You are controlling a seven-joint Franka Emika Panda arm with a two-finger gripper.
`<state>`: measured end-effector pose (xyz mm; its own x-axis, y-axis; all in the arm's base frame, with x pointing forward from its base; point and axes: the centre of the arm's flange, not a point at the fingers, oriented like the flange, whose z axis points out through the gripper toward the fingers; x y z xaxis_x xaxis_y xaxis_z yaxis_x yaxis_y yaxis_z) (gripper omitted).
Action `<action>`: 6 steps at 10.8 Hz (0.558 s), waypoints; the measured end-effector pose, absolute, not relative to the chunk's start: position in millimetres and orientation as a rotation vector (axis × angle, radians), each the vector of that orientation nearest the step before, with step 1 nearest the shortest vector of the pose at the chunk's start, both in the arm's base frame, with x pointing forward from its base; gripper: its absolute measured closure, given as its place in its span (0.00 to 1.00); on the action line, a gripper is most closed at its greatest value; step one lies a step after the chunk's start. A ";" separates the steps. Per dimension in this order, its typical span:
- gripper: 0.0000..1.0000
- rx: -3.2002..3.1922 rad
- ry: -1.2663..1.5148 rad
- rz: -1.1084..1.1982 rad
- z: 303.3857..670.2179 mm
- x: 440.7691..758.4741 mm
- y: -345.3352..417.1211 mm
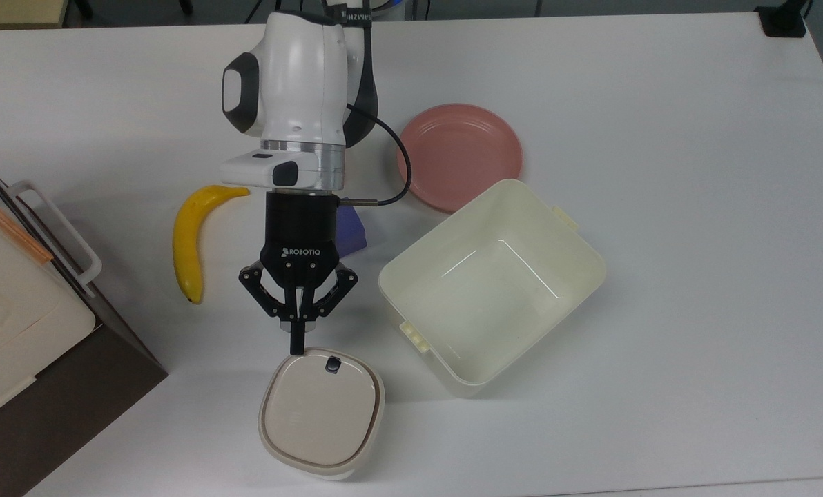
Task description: Close the trash can
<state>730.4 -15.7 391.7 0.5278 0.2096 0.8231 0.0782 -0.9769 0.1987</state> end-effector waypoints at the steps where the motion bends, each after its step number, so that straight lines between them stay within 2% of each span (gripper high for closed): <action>1: 0.99 2.624 0.250 1.442 391.7 730.4 -14.9; 6: 0.99 2.625 0.253 1.443 391.7 730.4 -13.1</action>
